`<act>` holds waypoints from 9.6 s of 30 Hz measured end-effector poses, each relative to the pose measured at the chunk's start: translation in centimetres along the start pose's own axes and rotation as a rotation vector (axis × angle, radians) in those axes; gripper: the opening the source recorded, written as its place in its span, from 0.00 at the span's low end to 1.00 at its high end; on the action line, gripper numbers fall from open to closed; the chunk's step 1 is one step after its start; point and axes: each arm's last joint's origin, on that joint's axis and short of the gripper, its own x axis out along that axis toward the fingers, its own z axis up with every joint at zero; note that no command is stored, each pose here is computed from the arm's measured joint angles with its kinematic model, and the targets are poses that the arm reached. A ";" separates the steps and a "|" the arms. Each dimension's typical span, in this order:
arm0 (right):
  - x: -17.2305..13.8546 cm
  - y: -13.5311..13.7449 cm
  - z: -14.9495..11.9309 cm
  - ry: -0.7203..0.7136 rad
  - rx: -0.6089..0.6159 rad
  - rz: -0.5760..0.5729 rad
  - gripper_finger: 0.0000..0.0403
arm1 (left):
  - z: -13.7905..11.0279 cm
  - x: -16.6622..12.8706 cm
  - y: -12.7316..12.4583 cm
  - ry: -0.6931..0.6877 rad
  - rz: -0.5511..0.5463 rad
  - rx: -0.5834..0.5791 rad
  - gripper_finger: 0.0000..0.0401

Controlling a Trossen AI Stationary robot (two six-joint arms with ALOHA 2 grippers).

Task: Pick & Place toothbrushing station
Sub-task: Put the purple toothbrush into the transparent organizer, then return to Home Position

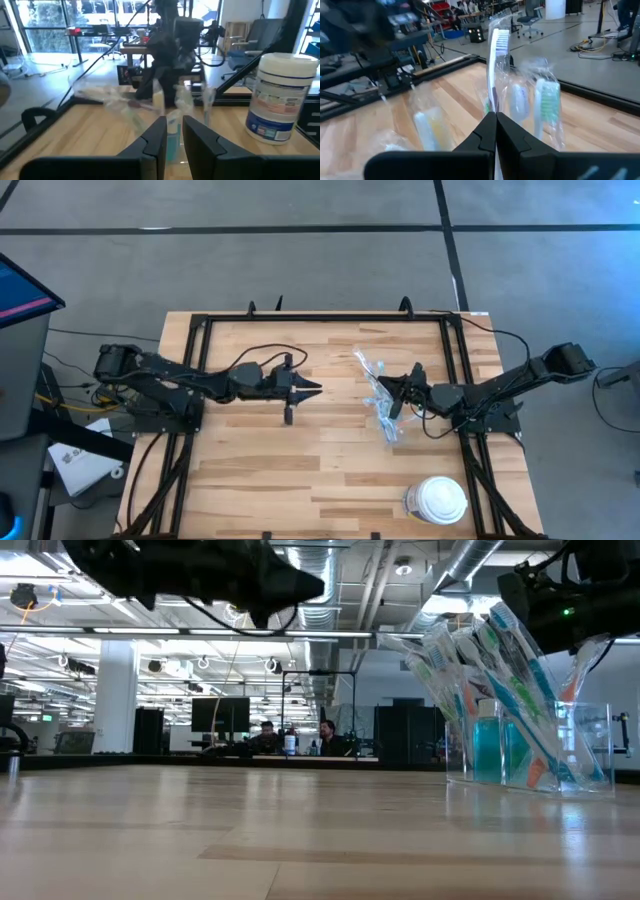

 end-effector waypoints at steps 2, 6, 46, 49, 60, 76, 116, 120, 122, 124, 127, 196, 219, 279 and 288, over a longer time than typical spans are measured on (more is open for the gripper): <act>0.0 0.1 0.1 -0.002 -0.005 0.019 0.00 | -0.8 0.7 0.4 -0.014 -0.005 -0.013 0.14; 0.0 0.1 0.0 0.002 -0.009 0.022 0.00 | -2.3 2.0 0.9 -0.072 -0.003 -0.019 0.14; 0.0 0.2 0.1 0.003 -0.046 0.051 0.00 | -4.9 10.0 7.7 -0.109 -0.034 -0.238 0.36; 0.0 0.2 0.1 0.003 -0.046 0.053 0.00 | -5.0 10.0 8.1 -0.106 -0.023 -0.239 0.42; 0.0 0.2 0.1 0.002 -0.045 0.053 0.00 | -3.6 10.6 8.6 -0.170 0.010 -0.229 0.49; 0.1 0.1 0.2 0.000 -0.044 0.045 0.00 | -3.1 10.9 8.7 -0.188 0.033 -0.226 0.30; 0.0 0.3 0.9 -0.062 -0.088 0.057 0.37 | -2.1 11.6 8.4 -0.149 -0.110 -0.165 0.00; 0.0 0.4 1.3 -0.103 -0.091 0.065 0.36 | -1.3 11.3 8.3 -0.140 -0.149 -0.151 0.00; -0.1 0.4 1.5 -0.119 -0.100 0.068 0.35 | -0.6 11.0 8.2 -0.134 -0.147 -0.135 0.00; -0.1 0.5 1.7 -0.136 -0.098 0.070 0.34 | 0.2 10.7 8.2 -0.127 -0.147 -0.135 0.00; -0.1 0.5 1.8 -0.144 -0.092 0.072 0.33 | 1.4 10.1 8.0 -0.109 -0.146 -0.112 0.00; 0.2 1.0 2.8 -0.173 -0.138 0.067 0.33 | -3.4 14.2 5.4 0.038 -0.166 -0.001 0.00; 0.2 1.0 2.7 -0.167 -0.142 0.067 0.35 | -3.4 14.6 5.7 0.030 -0.159 0.000 0.07; -4.0 -1.7 5.3 -0.164 -0.245 0.075 0.31 | -0.6 -5.3 2.6 0.000 0.019 -0.032 0.45; -5.3 -2.3 5.3 -0.139 -0.181 0.115 0.31 | -1.8 -9.3 1.5 -0.044 0.043 -0.075 0.45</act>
